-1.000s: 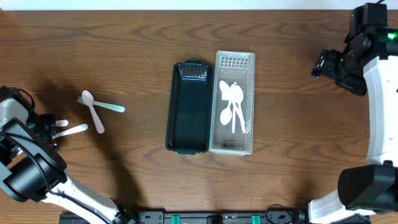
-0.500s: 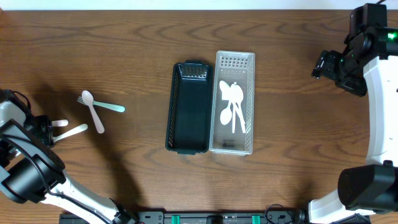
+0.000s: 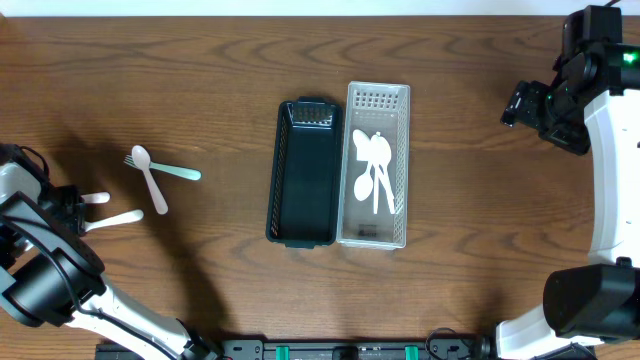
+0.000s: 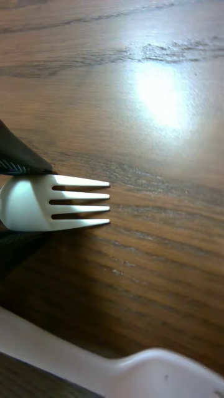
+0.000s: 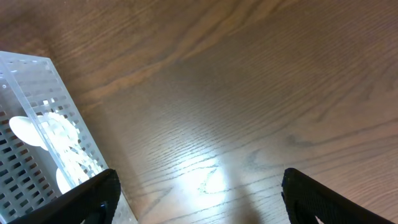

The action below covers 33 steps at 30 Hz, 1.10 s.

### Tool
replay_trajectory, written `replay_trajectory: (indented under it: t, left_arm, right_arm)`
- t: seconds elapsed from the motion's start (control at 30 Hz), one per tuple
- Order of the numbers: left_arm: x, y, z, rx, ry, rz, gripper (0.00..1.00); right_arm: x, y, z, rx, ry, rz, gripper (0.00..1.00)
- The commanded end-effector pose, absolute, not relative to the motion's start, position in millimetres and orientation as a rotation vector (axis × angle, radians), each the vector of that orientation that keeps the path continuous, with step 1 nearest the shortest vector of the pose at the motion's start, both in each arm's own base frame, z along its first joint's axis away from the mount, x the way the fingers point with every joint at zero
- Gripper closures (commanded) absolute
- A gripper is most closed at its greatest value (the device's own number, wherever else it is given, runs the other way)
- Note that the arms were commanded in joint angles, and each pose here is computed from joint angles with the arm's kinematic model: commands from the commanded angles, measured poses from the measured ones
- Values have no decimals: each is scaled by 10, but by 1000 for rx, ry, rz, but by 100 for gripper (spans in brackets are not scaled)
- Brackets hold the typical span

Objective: Pack container
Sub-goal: 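Carry the fork into the black basket and open left gripper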

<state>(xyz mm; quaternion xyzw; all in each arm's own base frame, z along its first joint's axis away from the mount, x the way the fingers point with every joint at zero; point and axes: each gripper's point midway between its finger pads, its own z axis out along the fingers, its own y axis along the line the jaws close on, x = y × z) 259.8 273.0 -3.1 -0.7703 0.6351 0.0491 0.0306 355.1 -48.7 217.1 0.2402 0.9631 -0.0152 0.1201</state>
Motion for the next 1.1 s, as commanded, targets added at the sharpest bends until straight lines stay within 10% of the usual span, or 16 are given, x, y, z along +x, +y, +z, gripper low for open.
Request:
replay_trajectory:
  t: [0.0,0.33,0.63,1.07]
  left_arm:
    - [2764,2677,86,-2259,2059,46,86]
    - [3458,2078,1535,-1525,2194,-91,91]
    - [3720,251,2839,-714,2212,-306,93]
    - [3751,-1655,2298,290,2423,-326,94]
  right_arm:
    - [3565,-508,2143,728,2811,-45,14]
    - [3687,-523,2177,676,2771,-41,12]
    - [3790,-559,2211,659,2728,-54,10]
    - [3785,-558,2211,589,2746,-66,10]
